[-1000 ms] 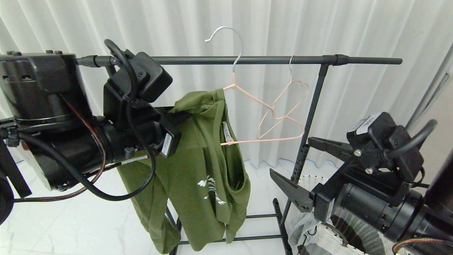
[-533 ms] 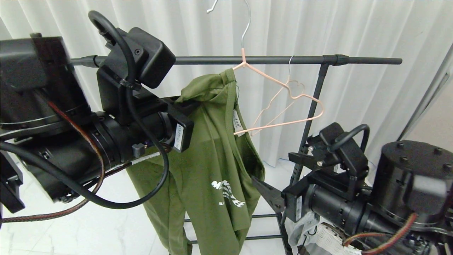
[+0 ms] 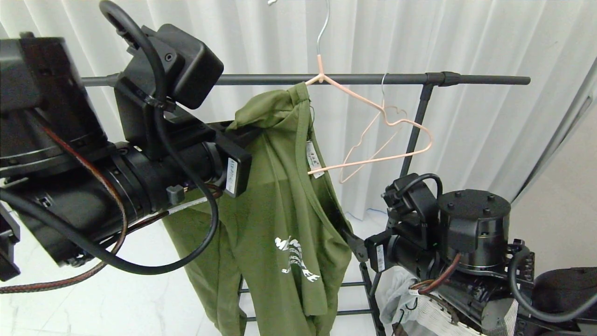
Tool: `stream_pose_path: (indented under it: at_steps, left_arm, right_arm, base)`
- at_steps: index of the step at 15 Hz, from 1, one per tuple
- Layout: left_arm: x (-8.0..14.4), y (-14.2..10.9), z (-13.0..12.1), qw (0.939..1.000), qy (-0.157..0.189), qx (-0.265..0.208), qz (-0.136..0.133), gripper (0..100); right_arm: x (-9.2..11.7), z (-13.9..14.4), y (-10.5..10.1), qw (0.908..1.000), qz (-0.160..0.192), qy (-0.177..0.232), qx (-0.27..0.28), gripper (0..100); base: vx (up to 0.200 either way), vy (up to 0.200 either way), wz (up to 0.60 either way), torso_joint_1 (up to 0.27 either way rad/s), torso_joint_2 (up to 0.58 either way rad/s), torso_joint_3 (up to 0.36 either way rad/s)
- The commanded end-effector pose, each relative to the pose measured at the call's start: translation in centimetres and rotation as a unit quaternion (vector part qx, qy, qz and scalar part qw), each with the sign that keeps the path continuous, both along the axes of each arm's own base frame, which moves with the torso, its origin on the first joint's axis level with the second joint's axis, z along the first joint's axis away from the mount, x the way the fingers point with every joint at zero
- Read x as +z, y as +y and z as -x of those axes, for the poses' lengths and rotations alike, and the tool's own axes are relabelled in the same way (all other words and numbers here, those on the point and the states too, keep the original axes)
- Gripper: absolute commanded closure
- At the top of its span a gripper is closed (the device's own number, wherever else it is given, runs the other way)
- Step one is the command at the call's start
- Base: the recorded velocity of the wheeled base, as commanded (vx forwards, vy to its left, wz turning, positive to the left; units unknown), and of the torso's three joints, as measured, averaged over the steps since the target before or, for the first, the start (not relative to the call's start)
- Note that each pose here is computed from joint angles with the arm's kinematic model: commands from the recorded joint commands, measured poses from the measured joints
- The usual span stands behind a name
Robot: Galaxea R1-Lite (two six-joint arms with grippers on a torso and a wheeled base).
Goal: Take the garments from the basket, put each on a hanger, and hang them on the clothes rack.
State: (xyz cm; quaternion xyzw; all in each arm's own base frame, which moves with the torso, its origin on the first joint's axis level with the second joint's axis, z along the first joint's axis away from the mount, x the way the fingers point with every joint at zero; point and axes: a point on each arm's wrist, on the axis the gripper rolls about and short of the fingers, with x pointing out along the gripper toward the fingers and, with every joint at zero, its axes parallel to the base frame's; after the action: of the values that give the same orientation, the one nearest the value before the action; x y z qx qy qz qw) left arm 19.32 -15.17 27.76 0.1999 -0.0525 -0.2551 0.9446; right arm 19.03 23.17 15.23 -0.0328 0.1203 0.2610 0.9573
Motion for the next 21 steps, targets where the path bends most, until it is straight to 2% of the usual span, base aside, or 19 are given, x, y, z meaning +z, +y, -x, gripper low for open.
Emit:
stream_pose_path:
  at_steps: [1,4,6,8,9,11,14,16,17,18,20,21]
  left_arm:
    - [-0.1,0.1,0.0,1.0,0.001,0.003,0.0,100]
    - [-1.1,1.1,0.0,0.9996,0.013,0.023,-0.013,100]
    - [-1.7,1.4,0.3,0.9991,0.02,0.033,-0.019,100]
    - [-2.4,1.5,0.4,0.9986,0.028,0.035,-0.029,100]
    - [-2.8,1.5,0.4,0.9979,0.026,0.035,-0.048,100]
    - [-3.7,1.9,0.2,0.9953,0.024,0.042,-0.083,100]
    - [-4.8,2.1,0.1,0.9934,0.038,0.046,-0.098,100]
    - [-5.3,2.0,-0.1,0.9916,0.045,0.057,-0.107,100]
    - [-5.3,1.9,-0.3,0.9916,0.046,0.064,-0.102,100]
    - [-5.0,1.5,-0.6,0.9937,0.036,0.064,-0.085,100]
    - [-4.9,0.5,-1.0,0.9972,0.015,0.055,-0.048,100]
    - [-4.8,0.3,-1.3,0.9979,0.007,0.055,-0.035,100]
  right_arm:
    - [-1.1,-0.6,-1.3,0.9989,0.023,0.01,-0.039,0]
    - [-1.4,-3.5,-4.8,0.9878,0.042,0.003,-0.15,0]
    - [-0.4,-5.2,-7.1,0.9798,0.039,-0.017,-0.195,0]
    - [1.1,-5.9,-8.4,0.9761,0.02,-0.036,-0.213,0]
    - [1.8,-5.9,-8.6,0.9761,0.011,-0.044,-0.212,0]
    - [2.8,-5.4,-9.0,0.977,-0.003,-0.056,-0.205,0]
    - [4.1,-4.8,-9.4,0.9772,-0.016,-0.074,-0.199,0]
    - [5.9,-3.7,-9.6,0.9803,-0.031,-0.094,-0.171,0]
    - [6.5,-2.8,-9.5,0.9828,-0.032,-0.099,-0.153,0]
    - [7.1,-1.5,-9.2,0.9871,-0.032,-0.098,-0.123,0]
    - [8.1,1.8,-8.5,0.9952,-0.033,-0.085,-0.036,0]
    - [8.2,3.1,-8.7,0.9972,-0.017,-0.072,0.001,0]
  base:
    - [0.0,0.0,0.0,0.0,0.0,0.0]
    - [0.0,0.0,0.0,0.0,0.0,0.0]
    - [0.0,0.0,0.0,0.0,0.0,0.0]
    - [0.0,0.0,0.0,0.0,0.0,0.0]
    - [0.0,0.0,0.0,0.0,0.0,0.0]
    - [0.0,0.0,0.0,0.0,0.0,0.0]
    - [0.0,0.0,0.0,0.0,0.0,0.0]
    - [0.0,0.0,0.0,0.0,0.0,0.0]
    - [0.0,0.0,0.0,0.0,0.0,0.0]
    - [0.0,0.0,0.0,0.0,0.0,0.0]
    - [0.0,0.0,0.0,0.0,0.0,0.0]
    - [0.0,0.0,0.0,0.0,0.0,0.0]
